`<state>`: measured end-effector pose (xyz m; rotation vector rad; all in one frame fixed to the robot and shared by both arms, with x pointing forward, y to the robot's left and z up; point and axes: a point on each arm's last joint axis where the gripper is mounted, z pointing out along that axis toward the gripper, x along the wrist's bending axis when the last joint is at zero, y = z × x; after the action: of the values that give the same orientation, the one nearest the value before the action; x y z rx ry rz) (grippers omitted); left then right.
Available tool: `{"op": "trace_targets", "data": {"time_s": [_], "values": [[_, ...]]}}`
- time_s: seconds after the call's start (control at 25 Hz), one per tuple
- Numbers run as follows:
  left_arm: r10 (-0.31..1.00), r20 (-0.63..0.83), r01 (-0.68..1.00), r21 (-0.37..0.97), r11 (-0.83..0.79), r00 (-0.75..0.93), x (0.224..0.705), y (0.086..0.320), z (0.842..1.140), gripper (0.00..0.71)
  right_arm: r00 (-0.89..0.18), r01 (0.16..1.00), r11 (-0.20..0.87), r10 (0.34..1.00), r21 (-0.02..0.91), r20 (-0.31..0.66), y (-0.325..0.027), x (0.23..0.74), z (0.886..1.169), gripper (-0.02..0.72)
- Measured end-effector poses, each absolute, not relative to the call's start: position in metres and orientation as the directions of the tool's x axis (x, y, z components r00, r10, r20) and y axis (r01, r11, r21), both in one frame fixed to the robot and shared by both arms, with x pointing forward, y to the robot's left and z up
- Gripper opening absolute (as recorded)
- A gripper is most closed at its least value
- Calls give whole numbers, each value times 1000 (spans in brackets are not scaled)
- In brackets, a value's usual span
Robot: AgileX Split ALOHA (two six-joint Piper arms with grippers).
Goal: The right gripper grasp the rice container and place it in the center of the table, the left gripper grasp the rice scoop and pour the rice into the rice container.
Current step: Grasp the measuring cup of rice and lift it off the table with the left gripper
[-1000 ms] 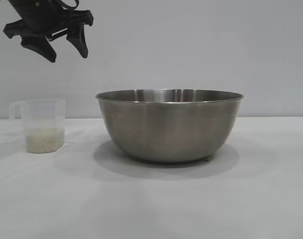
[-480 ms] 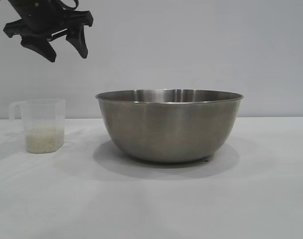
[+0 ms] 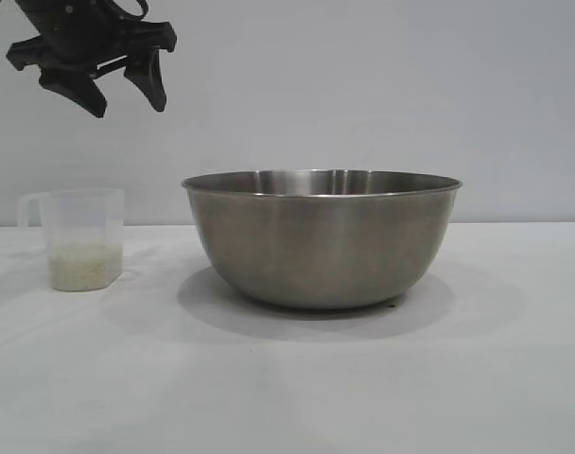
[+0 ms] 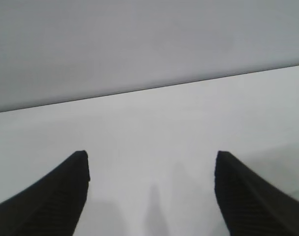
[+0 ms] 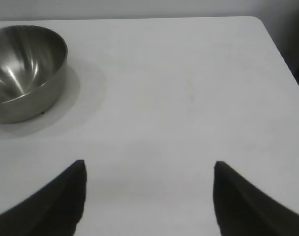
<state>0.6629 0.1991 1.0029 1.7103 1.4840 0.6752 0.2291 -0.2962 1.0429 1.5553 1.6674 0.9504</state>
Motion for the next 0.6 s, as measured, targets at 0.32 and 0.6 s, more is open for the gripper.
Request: {"op": "trace_targets", "data": {"time_s": [0.32, 0.6], "values": [[979, -85, 585, 810, -41, 186, 662, 199, 1002, 472, -76, 518, 29, 997, 855, 12, -296, 229, 1043, 465], [976, -35, 590, 801, -100, 214, 659, 200, 1005, 472, -76, 518, 29, 997, 855, 12, -296, 229, 1043, 465]]}}
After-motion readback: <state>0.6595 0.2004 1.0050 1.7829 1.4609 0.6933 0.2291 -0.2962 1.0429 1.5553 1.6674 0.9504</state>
